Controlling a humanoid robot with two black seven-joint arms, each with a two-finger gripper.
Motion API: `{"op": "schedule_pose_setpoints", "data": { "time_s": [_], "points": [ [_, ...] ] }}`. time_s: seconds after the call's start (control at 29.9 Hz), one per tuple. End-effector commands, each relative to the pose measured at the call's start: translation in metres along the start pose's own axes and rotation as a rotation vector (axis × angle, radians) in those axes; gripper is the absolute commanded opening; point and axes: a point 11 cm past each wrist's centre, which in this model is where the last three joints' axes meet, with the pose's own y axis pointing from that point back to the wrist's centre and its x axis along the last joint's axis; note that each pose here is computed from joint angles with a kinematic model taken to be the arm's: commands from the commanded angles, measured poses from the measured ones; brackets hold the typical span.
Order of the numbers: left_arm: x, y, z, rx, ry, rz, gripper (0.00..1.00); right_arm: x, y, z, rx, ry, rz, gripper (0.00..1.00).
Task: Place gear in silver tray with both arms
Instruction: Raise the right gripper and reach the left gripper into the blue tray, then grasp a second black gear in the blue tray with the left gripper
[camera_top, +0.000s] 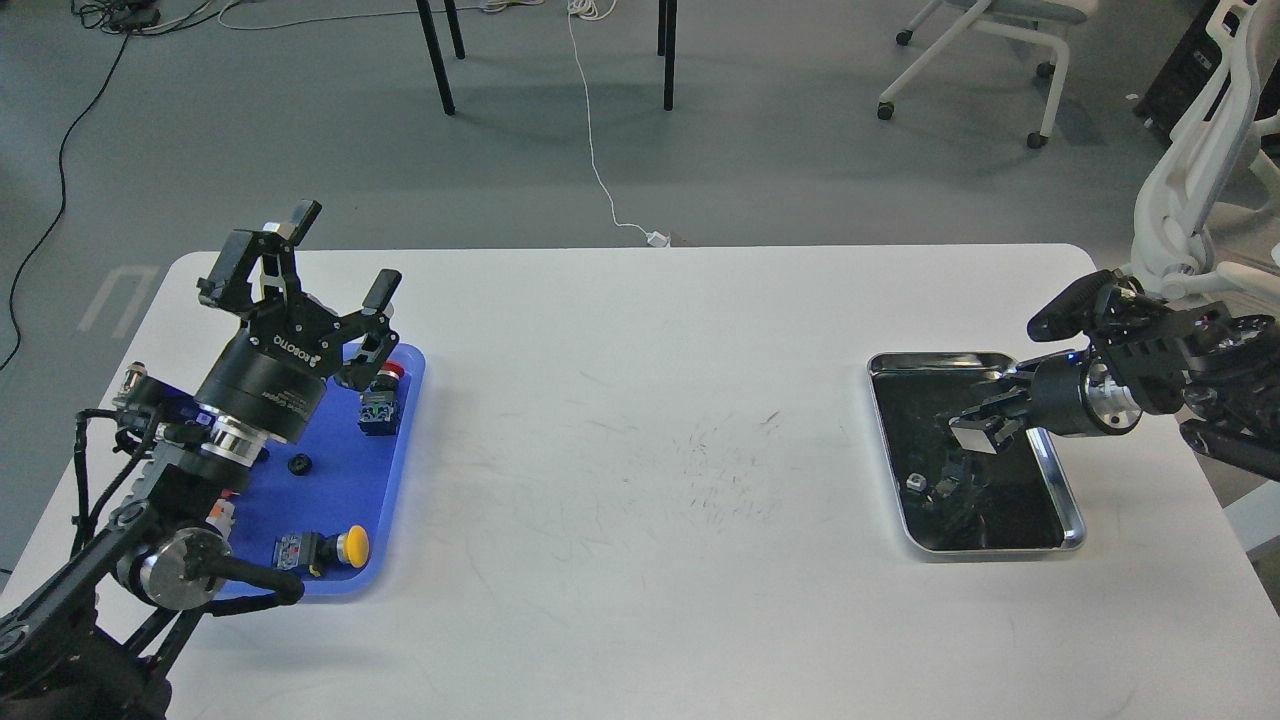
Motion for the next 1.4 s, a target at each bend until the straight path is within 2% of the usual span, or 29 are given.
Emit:
{"op": "schedule_pose_setpoints", "data": {
  "time_s": [0.0,0.13,0.3,0.47,0.53,0.74,0.84,0.97,1.14,1.27,1.37],
  "points": [
    [0.001,0.0,0.002,-0.005,-0.007,-0.001,0.98,0.031,0.013,-0.005,0.035,-0.109,0.169,0.97],
    [0.002,0.001,0.005,-0.006,-0.03,-0.01,0.98,0.048,0.021,-0.014,0.101,-0.342,0.348,0.97],
    [-0.016,-0.001,0.02,0.01,-0.22,-0.146,0.98,0.053,0.012,-0.029,0.256,-0.905,0.619,0.97],
    [-0.034,0.006,0.016,0.163,-0.566,-0.382,0.98,0.044,-0.002,-0.037,0.388,-1.386,0.805,0.98],
    [-0.029,0.011,0.014,0.261,-0.759,-0.479,0.98,0.038,-0.004,-0.037,0.412,-1.493,0.853,0.98],
    [0.019,0.024,0.027,0.61,-1.474,-0.785,0.98,0.022,-0.013,-0.045,0.418,-1.567,0.853,0.98],
    [0.048,0.038,0.032,0.786,-1.674,-0.898,0.96,0.019,-0.014,-0.045,0.413,-1.571,0.849,0.98],
    [0.07,0.052,0.029,0.922,-1.733,-0.976,0.92,0.019,-0.014,-0.046,0.416,-1.571,0.848,0.98],
    [0.083,0.058,0.012,1.014,-1.751,-1.055,0.66,0.02,-0.015,-0.046,0.417,-1.572,0.847,0.98],
    [0.09,0.052,0.003,1.028,-1.741,-1.035,0.62,0.02,-0.015,-0.046,0.418,-1.571,0.848,0.98],
    [0.097,0.053,-0.001,1.051,-1.731,-1.022,0.55,0.021,-0.015,-0.047,0.42,-1.571,0.847,0.98]
  ]
}}
